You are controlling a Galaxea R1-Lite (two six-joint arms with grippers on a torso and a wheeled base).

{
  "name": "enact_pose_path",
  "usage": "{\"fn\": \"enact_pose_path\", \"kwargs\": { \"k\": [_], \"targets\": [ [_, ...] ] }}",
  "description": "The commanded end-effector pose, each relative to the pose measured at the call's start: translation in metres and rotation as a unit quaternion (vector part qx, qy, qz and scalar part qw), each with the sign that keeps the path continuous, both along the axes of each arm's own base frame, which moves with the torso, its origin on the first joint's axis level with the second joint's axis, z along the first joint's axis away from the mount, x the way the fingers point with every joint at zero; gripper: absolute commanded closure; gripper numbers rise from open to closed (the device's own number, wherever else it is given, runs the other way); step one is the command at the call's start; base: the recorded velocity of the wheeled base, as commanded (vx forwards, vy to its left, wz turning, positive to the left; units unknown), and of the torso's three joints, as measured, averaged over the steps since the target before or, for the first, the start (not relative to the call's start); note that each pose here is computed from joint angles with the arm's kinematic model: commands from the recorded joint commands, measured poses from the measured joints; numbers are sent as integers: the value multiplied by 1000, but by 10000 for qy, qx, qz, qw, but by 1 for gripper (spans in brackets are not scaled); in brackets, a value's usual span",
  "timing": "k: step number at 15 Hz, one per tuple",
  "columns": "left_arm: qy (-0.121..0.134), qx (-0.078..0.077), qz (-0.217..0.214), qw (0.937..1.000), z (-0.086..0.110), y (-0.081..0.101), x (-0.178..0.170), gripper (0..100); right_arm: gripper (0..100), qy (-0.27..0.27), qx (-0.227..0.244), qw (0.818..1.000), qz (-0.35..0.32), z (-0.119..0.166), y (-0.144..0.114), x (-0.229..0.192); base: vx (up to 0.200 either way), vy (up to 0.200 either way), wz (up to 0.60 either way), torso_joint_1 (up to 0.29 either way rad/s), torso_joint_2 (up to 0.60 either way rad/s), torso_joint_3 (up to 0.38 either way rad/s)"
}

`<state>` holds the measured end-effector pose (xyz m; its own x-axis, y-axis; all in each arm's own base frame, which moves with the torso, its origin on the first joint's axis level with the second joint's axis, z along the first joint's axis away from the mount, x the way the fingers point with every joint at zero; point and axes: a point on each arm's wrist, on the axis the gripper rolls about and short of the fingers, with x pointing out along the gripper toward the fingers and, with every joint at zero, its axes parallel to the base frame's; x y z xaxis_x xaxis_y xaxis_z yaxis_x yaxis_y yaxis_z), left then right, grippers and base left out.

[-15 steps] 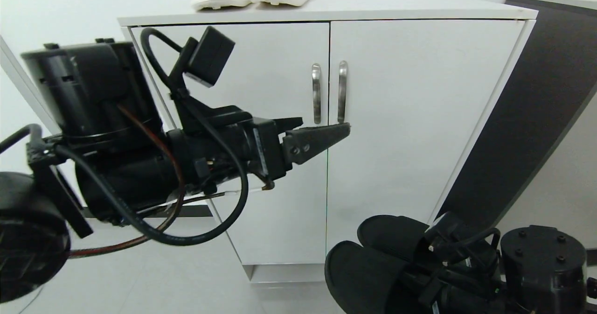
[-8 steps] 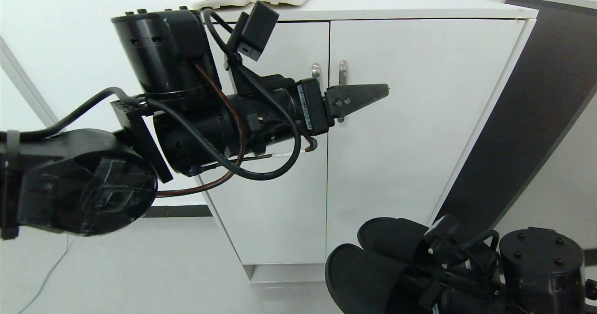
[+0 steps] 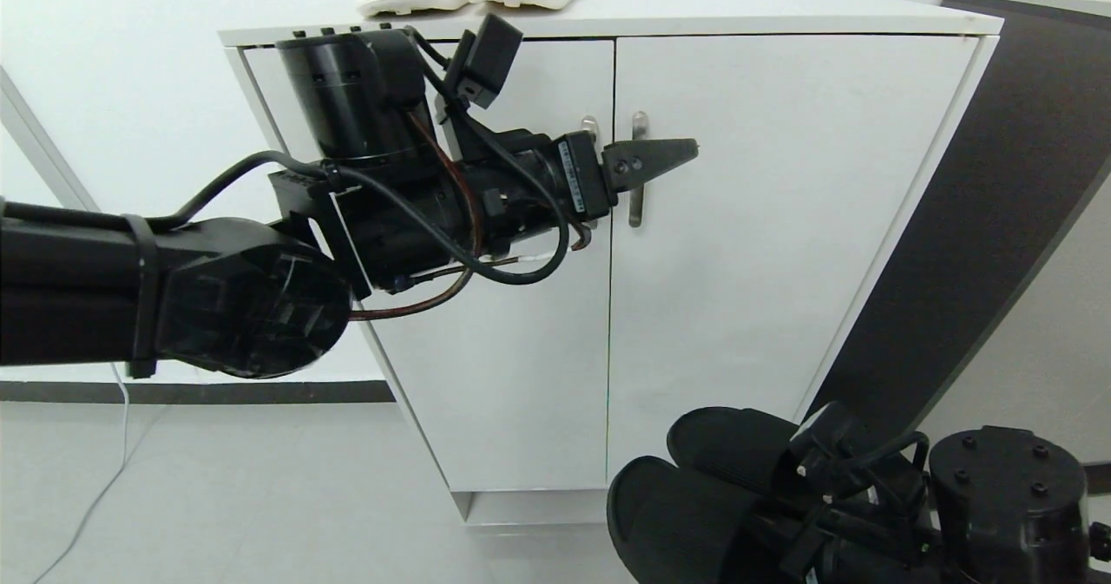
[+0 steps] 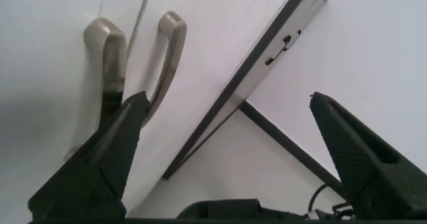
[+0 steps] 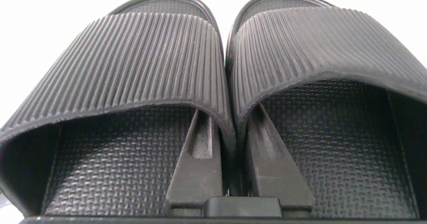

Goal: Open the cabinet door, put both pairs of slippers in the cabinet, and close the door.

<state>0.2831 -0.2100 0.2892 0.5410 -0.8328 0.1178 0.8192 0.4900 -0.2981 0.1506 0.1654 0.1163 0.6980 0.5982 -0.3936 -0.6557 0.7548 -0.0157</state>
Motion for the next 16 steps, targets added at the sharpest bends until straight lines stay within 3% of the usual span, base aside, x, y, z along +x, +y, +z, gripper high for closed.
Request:
{"fn": "enact_pose_path", "kwargs": {
  "k": [1,9,10,16],
  "targets": [
    [62,40,120,9999,-8,-3,13,0,100,20,-24,10000,0,-1,0,0,0,0,0,0,0,0],
    [87,58,97,9999,-14,-14,27,0,100,22,-69,10000,12,-3,1,0,0,0,0,0,0,0],
    [81,54,105,9999,-14,-13,27,100,100,27,-74,10000,12,-3,0,0,0,0,0,0,0,0],
    [41,22,82,10000,-7,-12,5,100,100,52,-93,9999,41,-5,0,-1,0,0,0,0,0,0]
  ]
}}
